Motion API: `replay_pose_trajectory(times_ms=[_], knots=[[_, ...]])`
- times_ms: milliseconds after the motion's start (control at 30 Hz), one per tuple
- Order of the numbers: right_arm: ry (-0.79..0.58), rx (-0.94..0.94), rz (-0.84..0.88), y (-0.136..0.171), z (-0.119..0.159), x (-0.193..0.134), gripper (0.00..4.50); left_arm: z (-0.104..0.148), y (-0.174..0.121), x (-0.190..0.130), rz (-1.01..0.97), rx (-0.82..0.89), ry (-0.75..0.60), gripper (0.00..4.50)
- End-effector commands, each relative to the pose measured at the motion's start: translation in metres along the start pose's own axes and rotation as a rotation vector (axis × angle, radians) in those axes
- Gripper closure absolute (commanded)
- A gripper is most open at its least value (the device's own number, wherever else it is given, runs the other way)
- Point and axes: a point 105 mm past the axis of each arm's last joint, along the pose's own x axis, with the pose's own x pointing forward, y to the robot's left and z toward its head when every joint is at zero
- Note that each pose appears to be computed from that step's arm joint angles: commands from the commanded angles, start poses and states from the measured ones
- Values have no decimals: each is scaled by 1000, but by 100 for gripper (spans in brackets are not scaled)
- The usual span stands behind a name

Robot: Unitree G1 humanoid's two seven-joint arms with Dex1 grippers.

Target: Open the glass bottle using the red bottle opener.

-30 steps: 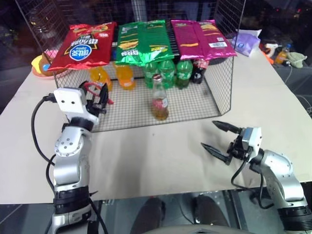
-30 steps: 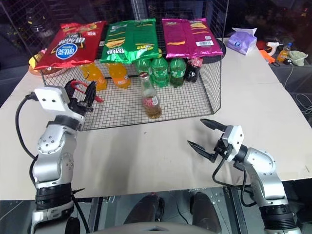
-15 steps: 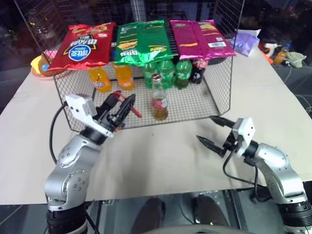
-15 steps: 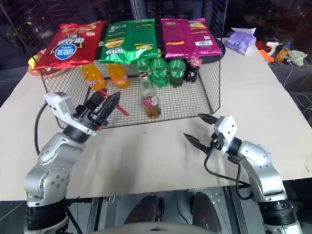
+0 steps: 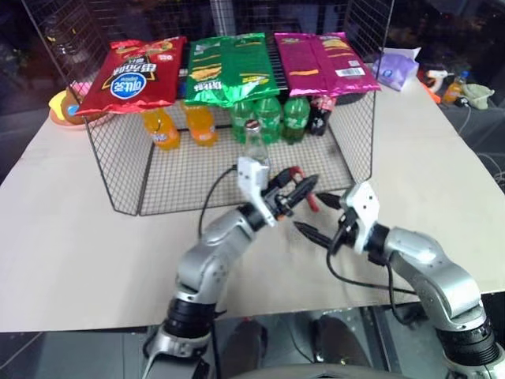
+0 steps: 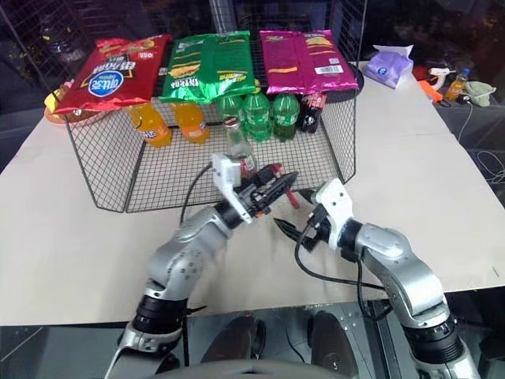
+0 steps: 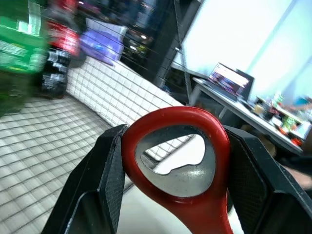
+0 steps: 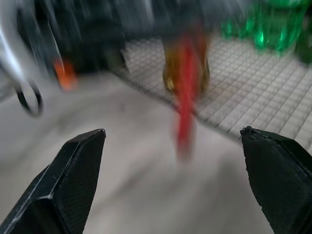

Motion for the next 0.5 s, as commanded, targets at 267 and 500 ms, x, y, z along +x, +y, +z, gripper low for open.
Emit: replay_pose_trajectory(times_ms=[267,500], knots=[[55,-7,-76,-2,9,6,0,8,2,5,2,88,-32,215],[59,45,-90,-4,10,11,156,8,3,1,22,58,-45,219]])
